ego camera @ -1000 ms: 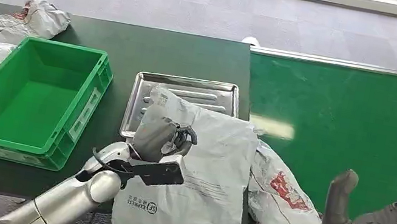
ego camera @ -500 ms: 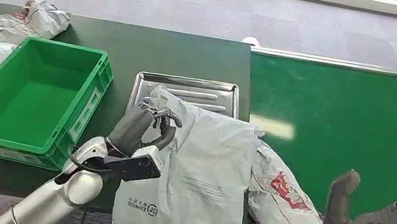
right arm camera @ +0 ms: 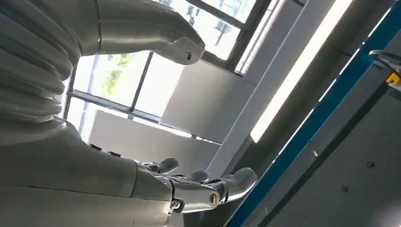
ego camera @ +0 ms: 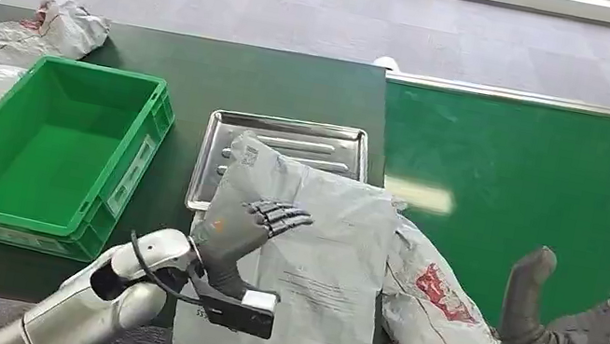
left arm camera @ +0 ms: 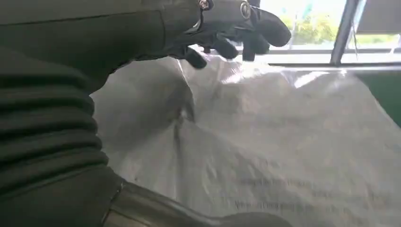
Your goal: Moved the parcel from conveyor to table for the left to box.
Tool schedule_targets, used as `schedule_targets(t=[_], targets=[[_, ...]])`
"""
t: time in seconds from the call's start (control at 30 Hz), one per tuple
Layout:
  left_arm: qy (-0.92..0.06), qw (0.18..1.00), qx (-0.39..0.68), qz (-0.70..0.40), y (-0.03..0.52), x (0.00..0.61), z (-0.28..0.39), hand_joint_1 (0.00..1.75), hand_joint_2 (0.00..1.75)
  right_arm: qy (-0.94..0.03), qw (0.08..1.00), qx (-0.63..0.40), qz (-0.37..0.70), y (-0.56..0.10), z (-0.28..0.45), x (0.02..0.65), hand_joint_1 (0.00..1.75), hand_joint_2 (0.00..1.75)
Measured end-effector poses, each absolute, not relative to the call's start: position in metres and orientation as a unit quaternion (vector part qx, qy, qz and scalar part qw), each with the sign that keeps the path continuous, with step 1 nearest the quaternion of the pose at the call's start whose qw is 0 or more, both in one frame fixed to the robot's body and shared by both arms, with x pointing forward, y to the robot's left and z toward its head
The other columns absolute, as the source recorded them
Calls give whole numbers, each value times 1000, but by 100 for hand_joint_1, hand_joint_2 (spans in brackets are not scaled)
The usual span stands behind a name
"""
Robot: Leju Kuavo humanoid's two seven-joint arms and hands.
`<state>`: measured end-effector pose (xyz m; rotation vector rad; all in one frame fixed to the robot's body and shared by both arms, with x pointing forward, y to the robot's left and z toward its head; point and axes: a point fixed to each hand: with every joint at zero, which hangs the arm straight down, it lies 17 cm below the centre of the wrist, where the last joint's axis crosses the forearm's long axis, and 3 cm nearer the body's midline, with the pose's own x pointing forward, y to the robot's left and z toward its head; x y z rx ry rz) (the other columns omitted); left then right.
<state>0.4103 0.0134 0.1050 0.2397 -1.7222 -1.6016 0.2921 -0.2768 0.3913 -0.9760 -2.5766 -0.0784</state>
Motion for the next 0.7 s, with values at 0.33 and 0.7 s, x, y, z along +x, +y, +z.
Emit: schedule_targets(t=[0.33,0.7], targets=[[-588,311,93,-741,6,412,70,0,0,-921,191,-337,-32,-278,388,289,0,175],[-550,304,96,-772,4,418,46,0,175,-926,203,-317,-33,-274,381,294,0,175]])
